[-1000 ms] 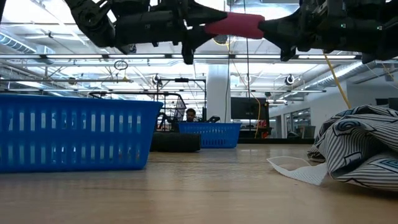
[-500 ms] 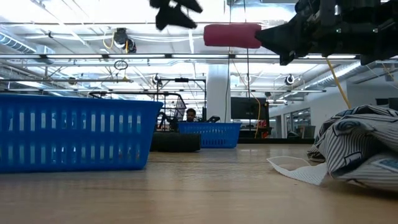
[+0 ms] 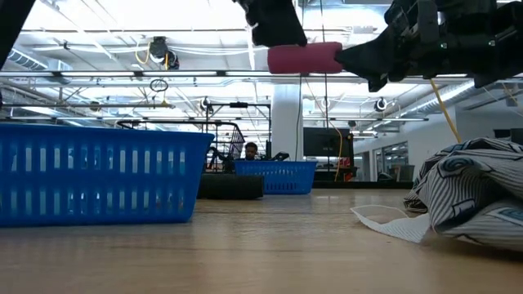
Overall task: Pick & Place Medicine items
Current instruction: Put the pink bandage into the top blue basket
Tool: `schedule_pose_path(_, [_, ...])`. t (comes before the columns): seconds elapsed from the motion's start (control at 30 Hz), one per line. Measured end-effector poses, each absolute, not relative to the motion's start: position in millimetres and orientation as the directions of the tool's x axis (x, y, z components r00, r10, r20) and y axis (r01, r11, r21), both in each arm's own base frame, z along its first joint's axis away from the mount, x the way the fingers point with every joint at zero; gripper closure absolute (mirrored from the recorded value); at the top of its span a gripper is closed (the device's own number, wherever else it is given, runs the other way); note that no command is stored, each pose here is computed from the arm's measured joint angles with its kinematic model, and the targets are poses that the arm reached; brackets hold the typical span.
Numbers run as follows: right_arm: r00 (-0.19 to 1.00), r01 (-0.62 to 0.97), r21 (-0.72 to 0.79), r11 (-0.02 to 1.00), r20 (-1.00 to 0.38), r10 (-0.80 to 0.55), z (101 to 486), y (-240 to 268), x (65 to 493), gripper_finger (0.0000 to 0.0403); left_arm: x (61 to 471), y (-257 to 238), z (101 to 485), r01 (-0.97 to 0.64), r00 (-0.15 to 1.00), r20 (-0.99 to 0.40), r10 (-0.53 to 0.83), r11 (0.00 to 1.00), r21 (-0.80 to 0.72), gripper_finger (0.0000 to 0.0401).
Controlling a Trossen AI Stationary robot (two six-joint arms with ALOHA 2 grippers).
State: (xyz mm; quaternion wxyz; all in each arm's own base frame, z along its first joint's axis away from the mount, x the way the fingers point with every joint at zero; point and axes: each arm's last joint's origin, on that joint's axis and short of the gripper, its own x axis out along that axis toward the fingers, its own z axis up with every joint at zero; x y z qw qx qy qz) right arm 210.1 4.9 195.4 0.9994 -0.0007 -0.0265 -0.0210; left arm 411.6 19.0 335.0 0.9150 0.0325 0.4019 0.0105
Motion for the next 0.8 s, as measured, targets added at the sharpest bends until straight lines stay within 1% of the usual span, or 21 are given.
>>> schedule_pose_path(0.17, [0.998, 0.04, -0.001, 0.999, 0.046, -0.04, 194.6, 5.0, 210.0, 0.0372, 420.3, 17.5, 319.9, 0.081, 0.65, -0.759, -0.05, 0.997, 0.003, 0.0154])
schedule_pose_path(0.27, [0.998, 0.04, -0.003, 0.999, 0.04, -0.039, 194.1, 5.0, 210.0, 0.0372, 420.8, 17.3, 319.0, 0.084, 0.648, -0.76, -0.056, 0.996, -0.002, 0.0164])
schedule_pose_path(0.37, [0.998, 0.039, -0.003, 0.999, 0.041, -0.039, 194.2, 5.0, 210.0, 0.0372, 421.0, 17.3, 319.4, 0.079, 0.651, -0.757, -0.056, 0.997, -0.006, 0.0183])
schedule_pose_path(0.43, [0.998, 0.039, -0.002, 0.999, 0.041, -0.039, 194.2, 5.0, 210.0, 0.0372, 421.3, 17.4, 317.8, 0.081, 0.644, -0.763, -0.056, 0.997, -0.005, 0.0205])
schedule_pose_path(0.5, [0.998, 0.039, -0.002, 0.999, 0.043, -0.039, 194.3, 5.1, 210.0, 0.0372, 421.2, 17.4, 318.1, 0.085, 0.646, -0.762, -0.056, 0.996, -0.001, 0.0238])
schedule_pose_path(0.6, [0.998, 0.039, -0.002, 0.999, 0.043, -0.039, 194.3, 5.1, 210.0, 0.0371, 420.9, 17.9, 318.1, 0.106, 0.644, -0.764, -0.038, 0.994, 0.04, 0.0307])
schedule_pose_path(0.63, [0.998, 0.04, -0.002, 0.999, 0.042, -0.04, 194.2, 5.1, 210.0, 0.0364, 420.4, 18.1, 317.7, 0.114, 0.639, -0.769, -0.024, 0.991, 0.064, 0.0333])
schedule_pose_path(0.67, [0.998, 0.042, -0.002, 0.999, 0.041, -0.042, 194.1, 5.0, 210.0, 0.0352, 419.5, 18.6, 316.9, 0.116, 0.629, -0.777, -0.012, 0.99, 0.078, 0.0346])
schedule_pose_path(0.8, [0.998, 0.046, 0.023, 0.999, 0.048, -0.047, 196.0, 4.7, 208.8, 0.0289, 413.1, 27.8, 318.9, 0.158, 0.604, -0.797, -0.008, 0.981, 0.11, 0.0347])
